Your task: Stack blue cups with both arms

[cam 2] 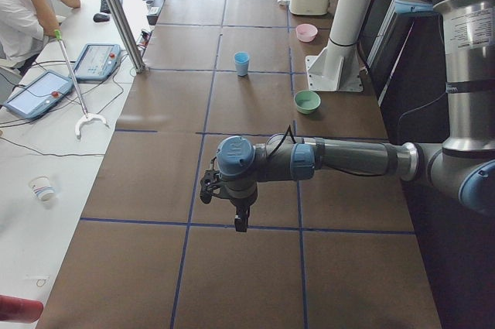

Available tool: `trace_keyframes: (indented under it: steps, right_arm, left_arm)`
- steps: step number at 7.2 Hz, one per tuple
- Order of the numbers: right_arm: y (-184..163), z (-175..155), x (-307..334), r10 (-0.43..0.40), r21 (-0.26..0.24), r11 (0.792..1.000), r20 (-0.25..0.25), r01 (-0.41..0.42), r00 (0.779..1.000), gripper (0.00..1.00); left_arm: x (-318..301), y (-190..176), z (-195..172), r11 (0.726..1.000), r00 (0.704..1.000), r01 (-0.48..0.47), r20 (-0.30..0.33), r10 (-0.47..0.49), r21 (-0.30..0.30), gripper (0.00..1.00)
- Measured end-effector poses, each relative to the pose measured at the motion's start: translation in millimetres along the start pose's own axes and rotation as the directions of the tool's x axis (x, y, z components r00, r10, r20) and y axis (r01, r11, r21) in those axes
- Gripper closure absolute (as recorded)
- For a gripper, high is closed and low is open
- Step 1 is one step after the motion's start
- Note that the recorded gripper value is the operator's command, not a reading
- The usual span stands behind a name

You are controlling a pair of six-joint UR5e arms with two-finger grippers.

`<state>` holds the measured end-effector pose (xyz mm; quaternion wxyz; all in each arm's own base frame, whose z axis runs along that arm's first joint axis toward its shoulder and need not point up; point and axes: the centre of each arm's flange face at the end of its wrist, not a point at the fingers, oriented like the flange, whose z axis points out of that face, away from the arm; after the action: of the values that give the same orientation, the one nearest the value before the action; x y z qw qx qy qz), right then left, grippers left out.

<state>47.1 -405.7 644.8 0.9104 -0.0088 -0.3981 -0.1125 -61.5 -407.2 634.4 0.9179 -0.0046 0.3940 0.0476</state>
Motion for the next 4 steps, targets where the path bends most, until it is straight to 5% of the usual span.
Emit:
trace_keyframes:
  steps: [4]
  right_arm:
    - [-0.1, 0.6, 0.0, -0.002, -0.001, 1.0, 0.0, 0.002, 1.0, 0.0]
  left_arm:
    - [0.2, -0.5, 1.5, 1.0, 1.0, -0.002, 0.001, 0.002, -0.002, 0.0]
